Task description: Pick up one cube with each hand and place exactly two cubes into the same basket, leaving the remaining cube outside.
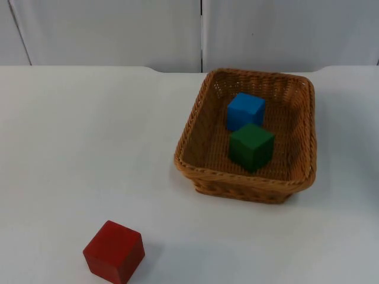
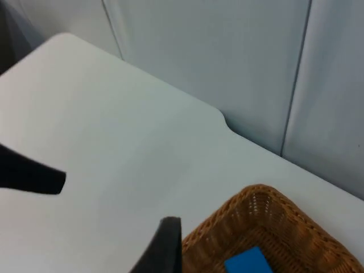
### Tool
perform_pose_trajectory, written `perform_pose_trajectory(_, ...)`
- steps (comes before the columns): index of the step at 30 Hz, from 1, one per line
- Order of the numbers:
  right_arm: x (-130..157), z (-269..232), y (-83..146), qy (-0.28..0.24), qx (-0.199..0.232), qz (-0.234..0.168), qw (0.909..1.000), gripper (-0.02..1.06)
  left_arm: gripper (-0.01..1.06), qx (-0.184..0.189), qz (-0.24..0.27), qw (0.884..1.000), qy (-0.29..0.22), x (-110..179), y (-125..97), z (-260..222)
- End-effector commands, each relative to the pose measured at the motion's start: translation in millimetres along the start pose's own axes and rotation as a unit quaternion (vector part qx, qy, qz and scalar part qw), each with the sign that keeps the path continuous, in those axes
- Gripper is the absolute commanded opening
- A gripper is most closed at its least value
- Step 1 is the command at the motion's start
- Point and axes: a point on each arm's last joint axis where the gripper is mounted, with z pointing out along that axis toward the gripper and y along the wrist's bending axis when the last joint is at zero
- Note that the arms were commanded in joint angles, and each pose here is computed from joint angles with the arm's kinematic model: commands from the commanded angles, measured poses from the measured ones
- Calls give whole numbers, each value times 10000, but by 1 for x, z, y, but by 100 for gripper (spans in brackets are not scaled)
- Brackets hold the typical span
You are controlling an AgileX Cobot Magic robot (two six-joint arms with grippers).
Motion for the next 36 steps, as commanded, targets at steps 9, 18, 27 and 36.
perform_pose_trajectory(9, 2, -49, 22, -196, -169, -133, 9996, 88, 97, 73, -137, 9998, -106, -12, -10, -36)
perform_pose_trajectory(18, 34, -81, 34, -574, 118, -198, 9981, 88, 97, 55, 69, 9996, -273, -21, -20, -76)
perform_pose_trajectory(27, 69, -118, 51, -737, 212, -410, 9962, 88, 97, 4, 52, 9994, -339, -12, -29, -106)
perform_pose_trajectory(36, 101, -150, 66, -1015, 311, -481, 9932, 88, 97, -21, -44, 9994, -339, 10, -37, -123)
